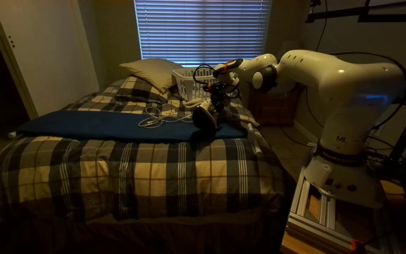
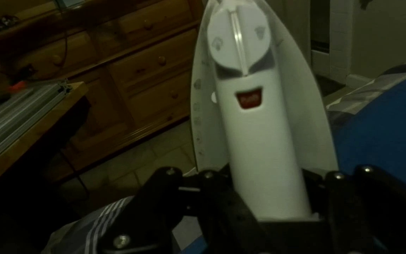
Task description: Place the iron upright.
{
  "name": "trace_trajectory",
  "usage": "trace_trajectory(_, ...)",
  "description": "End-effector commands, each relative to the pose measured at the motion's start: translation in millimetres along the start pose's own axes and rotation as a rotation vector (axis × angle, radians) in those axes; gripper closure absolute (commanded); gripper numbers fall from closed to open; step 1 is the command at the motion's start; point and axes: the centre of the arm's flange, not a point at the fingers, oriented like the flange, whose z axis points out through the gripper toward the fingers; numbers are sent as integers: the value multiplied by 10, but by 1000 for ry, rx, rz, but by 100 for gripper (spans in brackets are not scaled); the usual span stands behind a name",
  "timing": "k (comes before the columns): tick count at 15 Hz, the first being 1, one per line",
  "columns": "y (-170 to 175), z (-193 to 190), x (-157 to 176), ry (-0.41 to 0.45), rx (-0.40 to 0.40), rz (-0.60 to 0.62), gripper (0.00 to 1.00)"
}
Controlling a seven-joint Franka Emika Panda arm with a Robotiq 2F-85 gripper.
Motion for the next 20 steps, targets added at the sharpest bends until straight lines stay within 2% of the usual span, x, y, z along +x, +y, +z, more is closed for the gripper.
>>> trace_trajectory(1,-459,-531,338,25,81,24,98)
trace_trajectory(9,-441,-737,524,48,192,88,98)
trace_trajectory(16,-424,-779,644,73,202,121,98)
trace_trajectory(20,-400,-824,673,122,216,135,98)
